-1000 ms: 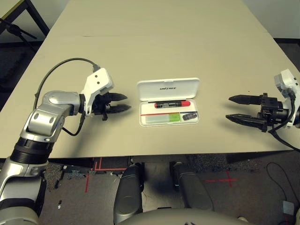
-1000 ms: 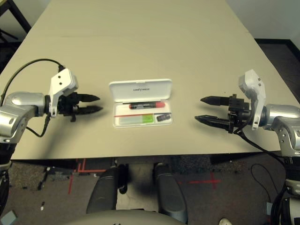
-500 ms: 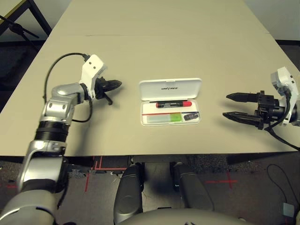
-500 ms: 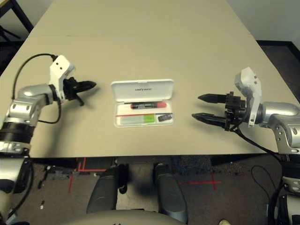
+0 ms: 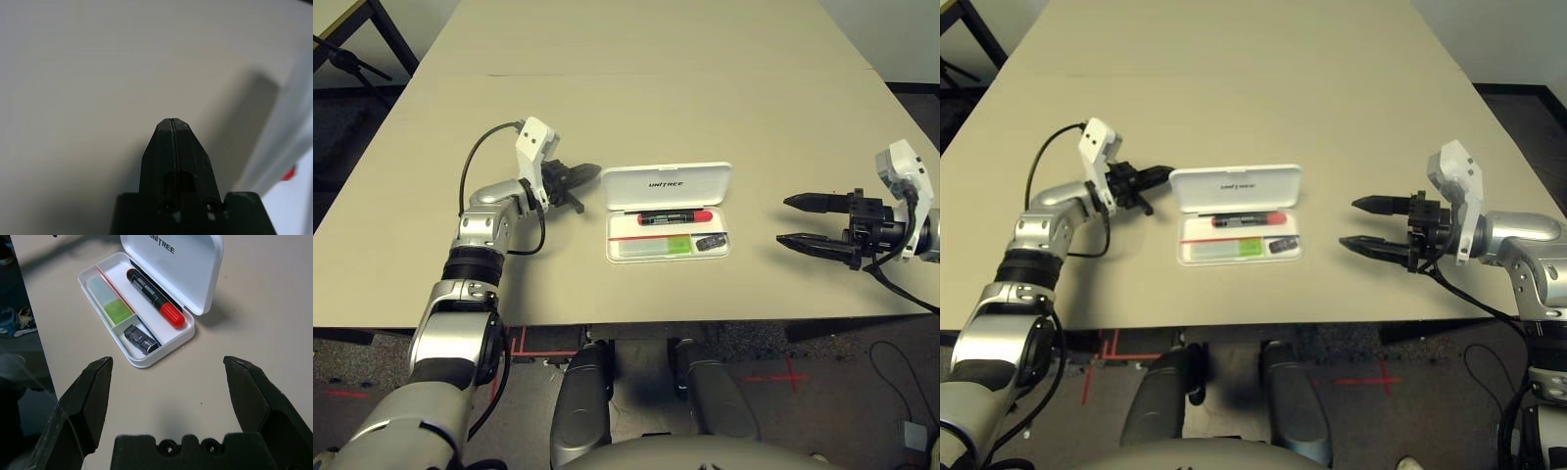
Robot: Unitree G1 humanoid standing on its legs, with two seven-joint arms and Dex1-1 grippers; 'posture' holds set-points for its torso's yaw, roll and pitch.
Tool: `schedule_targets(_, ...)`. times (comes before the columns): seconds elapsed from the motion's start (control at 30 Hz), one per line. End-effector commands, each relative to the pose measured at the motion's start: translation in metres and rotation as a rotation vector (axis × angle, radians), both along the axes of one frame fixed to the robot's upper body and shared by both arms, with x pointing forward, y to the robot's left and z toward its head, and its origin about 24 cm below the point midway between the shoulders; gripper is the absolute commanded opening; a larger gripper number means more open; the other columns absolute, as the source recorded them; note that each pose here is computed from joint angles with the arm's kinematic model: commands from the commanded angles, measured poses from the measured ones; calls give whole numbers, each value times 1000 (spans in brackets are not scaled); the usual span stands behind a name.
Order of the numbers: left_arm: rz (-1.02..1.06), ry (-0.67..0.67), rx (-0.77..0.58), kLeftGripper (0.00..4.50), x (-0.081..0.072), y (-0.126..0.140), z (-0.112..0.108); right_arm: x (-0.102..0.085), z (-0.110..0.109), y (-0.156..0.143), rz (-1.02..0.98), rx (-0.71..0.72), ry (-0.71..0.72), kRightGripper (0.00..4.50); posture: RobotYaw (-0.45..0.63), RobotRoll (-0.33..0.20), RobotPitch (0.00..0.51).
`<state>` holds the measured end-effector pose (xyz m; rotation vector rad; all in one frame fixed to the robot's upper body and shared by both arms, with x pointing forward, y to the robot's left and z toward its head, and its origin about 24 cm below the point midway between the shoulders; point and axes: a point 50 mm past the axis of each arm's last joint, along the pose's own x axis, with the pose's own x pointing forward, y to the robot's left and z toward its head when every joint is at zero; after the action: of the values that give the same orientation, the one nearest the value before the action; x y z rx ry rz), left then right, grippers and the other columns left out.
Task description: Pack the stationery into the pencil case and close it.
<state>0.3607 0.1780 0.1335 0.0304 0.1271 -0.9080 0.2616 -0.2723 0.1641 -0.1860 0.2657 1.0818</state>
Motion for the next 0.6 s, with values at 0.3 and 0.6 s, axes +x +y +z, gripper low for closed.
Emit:
schedule_targets(0.3,-329,64,-39,24,-34,-29,8,-1,-2,1,18,-34,15,4500,-86,0,191)
schedule_targets(0.6,-489,133,44,24,-57,-49,-1,3,-6,3,34,-49,24,4500,-75,0,192)
